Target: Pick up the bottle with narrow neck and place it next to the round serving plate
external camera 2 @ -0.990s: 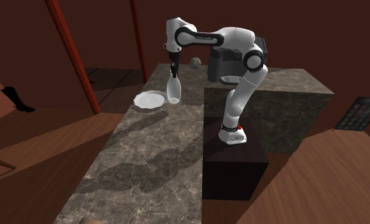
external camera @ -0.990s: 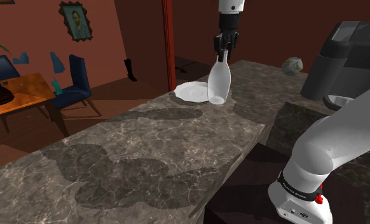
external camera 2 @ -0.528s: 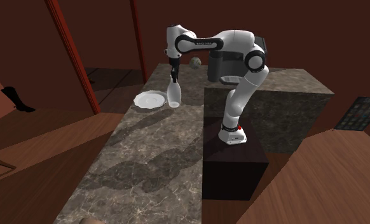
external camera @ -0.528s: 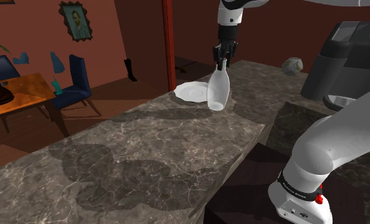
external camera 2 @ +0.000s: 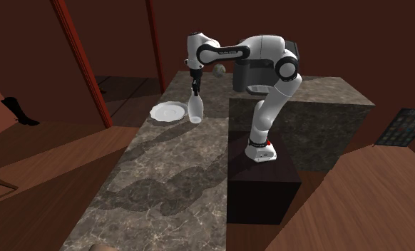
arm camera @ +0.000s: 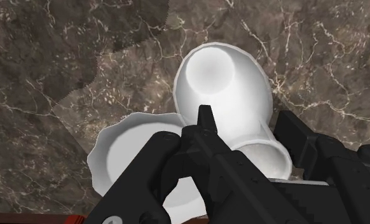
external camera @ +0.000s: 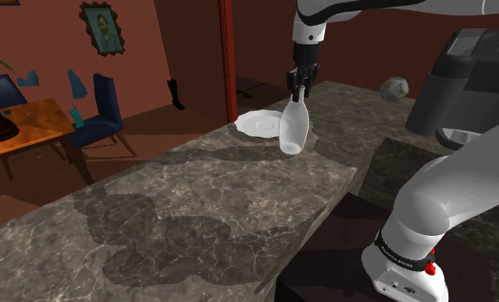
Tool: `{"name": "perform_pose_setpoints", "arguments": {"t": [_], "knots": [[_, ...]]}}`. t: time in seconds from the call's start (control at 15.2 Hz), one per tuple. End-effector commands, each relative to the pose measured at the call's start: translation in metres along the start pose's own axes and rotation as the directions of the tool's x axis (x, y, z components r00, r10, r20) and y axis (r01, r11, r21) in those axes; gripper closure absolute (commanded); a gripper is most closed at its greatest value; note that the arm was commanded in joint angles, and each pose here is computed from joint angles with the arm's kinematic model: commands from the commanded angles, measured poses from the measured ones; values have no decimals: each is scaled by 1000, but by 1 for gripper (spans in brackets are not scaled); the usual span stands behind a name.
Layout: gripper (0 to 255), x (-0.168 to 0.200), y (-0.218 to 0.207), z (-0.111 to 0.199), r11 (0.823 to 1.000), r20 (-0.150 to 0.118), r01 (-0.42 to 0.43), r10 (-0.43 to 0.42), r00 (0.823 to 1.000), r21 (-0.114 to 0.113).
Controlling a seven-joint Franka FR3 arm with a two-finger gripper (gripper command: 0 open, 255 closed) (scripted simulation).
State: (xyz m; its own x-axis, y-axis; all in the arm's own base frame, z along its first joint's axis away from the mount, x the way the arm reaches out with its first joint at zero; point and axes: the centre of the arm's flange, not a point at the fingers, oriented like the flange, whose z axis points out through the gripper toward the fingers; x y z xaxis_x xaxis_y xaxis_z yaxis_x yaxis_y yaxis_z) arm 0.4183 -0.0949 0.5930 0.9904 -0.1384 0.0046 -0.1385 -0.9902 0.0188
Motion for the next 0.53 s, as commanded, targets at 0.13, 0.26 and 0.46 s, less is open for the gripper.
{"name": "perform_pose_setpoints", "arguments": {"t": [0.13,0.26,0.46], "knots": [[255,0,0,0,1000,-1,0,0,1000,0],[0,0,0,0,1000,-1,0,0,1000,0],[0,0,0,0,1000,-1,0,0,1000,0]]}}
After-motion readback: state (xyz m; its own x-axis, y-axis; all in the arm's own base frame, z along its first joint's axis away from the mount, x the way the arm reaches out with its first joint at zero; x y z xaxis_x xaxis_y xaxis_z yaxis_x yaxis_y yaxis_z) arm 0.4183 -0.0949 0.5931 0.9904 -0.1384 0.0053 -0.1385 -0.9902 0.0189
